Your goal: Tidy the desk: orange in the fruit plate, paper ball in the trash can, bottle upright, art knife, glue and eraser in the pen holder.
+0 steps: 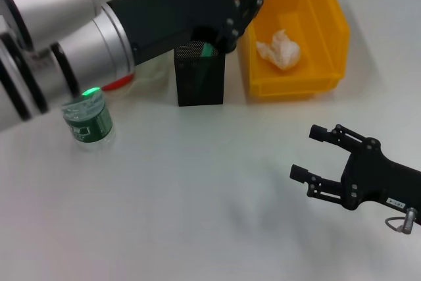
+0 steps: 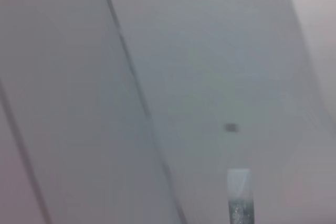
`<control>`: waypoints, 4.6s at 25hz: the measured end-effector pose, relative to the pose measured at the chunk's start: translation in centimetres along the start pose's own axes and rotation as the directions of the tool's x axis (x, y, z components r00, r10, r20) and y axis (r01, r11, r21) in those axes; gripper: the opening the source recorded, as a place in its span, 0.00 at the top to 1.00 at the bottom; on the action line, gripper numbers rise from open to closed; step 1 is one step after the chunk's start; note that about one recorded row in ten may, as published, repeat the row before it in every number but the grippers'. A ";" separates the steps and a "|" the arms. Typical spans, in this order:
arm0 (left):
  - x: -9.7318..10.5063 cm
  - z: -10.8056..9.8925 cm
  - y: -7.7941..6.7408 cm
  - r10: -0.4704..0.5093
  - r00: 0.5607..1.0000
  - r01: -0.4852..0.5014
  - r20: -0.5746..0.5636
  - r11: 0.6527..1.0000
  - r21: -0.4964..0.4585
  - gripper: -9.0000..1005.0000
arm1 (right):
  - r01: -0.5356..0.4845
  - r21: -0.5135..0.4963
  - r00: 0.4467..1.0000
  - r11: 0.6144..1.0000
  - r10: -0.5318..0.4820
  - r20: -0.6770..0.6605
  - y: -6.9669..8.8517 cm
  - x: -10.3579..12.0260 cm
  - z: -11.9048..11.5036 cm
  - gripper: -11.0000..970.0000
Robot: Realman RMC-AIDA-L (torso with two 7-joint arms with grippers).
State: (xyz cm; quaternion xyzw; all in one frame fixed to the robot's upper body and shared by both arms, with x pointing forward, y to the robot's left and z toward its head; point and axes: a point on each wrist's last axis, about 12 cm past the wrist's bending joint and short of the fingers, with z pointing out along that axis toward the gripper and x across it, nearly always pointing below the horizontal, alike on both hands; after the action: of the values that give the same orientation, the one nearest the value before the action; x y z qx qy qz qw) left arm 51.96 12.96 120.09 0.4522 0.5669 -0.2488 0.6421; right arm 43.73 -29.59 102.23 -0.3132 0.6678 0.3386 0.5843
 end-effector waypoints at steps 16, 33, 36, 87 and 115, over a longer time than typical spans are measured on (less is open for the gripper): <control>9.0 2.9 1.1 -0.045 0.981 0.079 0.188 0.982 -0.174 0.85 | -0.001 -0.002 1.000 1.000 0.001 -0.005 -0.2 -0.1 0.3 0.14; 11.0 3.7 1.0 0.053 0.996 -0.039 0.067 0.981 -0.192 0.85 | 0.010 -0.005 1.000 1.000 -0.010 -0.014 -0.6 -0.3 0.8 0.14; 11.3 3.8 1.0 0.053 0.997 -0.043 0.051 0.981 -0.187 0.85 | 0.010 -0.008 1.000 1.000 -0.010 -0.015 -0.6 -0.2 0.8 0.14; 11.5 4.1 1.2 -0.018 0.999 0.024 0.031 0.977 -0.210 0.59 | -0.011 -0.024 1.000 1.000 0.010 -0.026 -0.2 0.0 0.5 0.14; 17.3 -10.5 -4.0 -0.328 0.931 0.359 -0.158 0.901 0.246 0.23 | -0.016 -0.180 1.000 0.983 0.016 -0.006 0.3 -1.4 -1.9 0.14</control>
State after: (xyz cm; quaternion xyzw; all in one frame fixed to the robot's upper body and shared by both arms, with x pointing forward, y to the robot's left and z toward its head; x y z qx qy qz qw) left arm 47.35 23.46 102.96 0.4418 0.6337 -0.4072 0.4873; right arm 42.60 -30.97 103.81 -0.3602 0.6383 0.4016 0.5491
